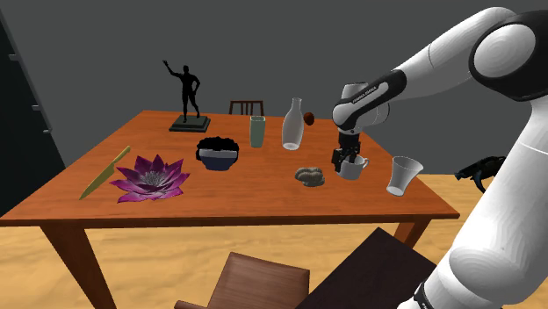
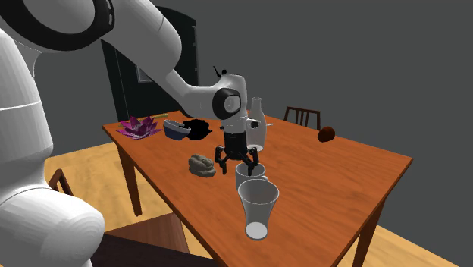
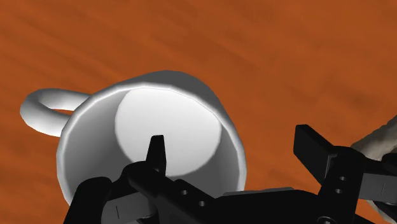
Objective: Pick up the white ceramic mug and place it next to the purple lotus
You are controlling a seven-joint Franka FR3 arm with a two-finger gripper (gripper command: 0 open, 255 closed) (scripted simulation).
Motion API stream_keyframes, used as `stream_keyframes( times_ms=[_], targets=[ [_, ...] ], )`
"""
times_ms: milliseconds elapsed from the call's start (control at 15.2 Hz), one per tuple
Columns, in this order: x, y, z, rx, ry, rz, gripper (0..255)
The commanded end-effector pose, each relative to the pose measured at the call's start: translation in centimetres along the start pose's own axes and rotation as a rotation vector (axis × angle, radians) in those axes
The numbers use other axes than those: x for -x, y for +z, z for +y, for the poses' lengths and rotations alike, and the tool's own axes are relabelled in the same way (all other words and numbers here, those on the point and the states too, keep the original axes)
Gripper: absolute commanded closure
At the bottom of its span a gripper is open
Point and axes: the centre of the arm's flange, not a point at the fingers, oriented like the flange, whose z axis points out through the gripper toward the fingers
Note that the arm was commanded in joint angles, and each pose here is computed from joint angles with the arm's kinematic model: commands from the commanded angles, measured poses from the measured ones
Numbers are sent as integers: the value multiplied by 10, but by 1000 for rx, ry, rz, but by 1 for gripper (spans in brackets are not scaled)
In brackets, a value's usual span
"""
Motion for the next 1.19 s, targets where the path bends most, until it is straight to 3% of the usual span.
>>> stream_keyframes(
  times_ms=[0, 594, 1122],
  targets=[
    [0, 0, 0, 0, 0, 0, 255],
    [0, 0, 0, 0, 0, 0, 255],
    [4, -42, 3, 0, 0, 0, 255]
  ],
)
